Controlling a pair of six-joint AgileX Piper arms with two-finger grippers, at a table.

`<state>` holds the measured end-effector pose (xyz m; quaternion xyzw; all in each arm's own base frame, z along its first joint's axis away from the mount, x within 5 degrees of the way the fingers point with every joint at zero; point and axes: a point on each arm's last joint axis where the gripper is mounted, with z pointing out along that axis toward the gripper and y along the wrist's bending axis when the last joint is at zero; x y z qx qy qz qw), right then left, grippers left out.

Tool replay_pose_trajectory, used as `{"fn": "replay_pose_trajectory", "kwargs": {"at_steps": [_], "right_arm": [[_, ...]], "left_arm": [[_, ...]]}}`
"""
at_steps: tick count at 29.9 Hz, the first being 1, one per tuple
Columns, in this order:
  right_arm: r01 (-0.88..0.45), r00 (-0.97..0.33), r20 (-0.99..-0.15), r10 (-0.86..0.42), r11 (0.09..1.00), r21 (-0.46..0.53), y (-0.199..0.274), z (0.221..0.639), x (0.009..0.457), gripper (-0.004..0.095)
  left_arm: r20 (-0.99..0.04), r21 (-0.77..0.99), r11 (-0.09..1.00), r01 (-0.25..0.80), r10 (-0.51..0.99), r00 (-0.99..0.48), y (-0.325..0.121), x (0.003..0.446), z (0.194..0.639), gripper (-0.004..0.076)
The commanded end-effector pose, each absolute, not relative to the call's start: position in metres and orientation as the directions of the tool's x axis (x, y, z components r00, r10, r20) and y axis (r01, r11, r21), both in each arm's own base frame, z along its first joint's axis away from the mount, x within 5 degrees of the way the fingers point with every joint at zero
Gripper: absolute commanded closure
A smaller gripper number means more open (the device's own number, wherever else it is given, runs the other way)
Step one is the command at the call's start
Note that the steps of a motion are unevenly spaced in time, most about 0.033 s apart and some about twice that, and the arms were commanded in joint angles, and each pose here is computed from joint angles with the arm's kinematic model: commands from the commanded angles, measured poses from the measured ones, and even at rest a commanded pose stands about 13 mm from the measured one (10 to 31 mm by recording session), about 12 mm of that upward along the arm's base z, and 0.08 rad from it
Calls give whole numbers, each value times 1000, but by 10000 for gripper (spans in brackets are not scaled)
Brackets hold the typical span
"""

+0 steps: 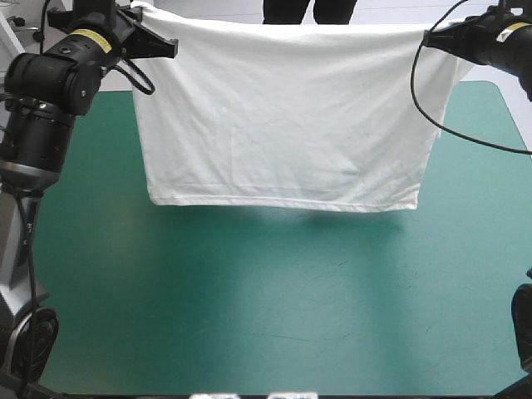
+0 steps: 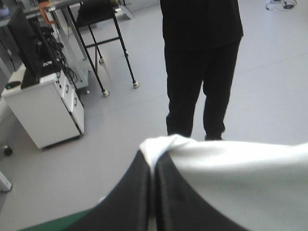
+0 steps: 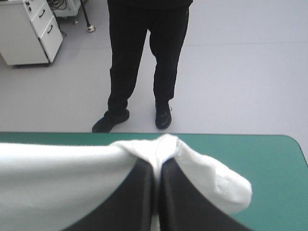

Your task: Fold the cloth

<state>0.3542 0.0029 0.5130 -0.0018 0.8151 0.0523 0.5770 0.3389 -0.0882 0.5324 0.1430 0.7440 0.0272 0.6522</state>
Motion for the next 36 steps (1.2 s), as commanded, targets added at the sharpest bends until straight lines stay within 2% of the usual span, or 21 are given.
{"fn": "replay_pose_trajectory", "kwargs": {"at_steps": [1,5,9,11,14,18,27,36], "right_arm": [[-55,-71,-997,40,998,44,1,546,350,925],[-52,-46,-998,34,998,37,0,544,356,925],[-61,-130,-991,40,997,48,1,529,367,925],[-68,-200,-979,45,996,59,2,516,375,925],[-85,-333,-941,52,993,85,5,497,383,925],[-96,-527,-849,48,989,116,8,463,386,925],[-135,-772,-635,8,975,176,16,385,364,925],[-109,-866,-500,12,972,210,19,337,298,925]], "left_arm": [[-962,245,959,145,221,160,-90,331,565,733],[-949,266,954,138,234,211,-95,342,561,733],[-953,280,950,141,258,158,-98,359,546,733],[-960,276,950,144,266,85,-98,371,531,733],[-975,184,973,141,199,-98,-95,386,505,733],[-916,104,985,140,150,-372,-86,388,464,733],[-710,106,968,227,233,-664,-78,341,385,733],[-550,18,969,245,214,-807,-67,273,339,733]]}}
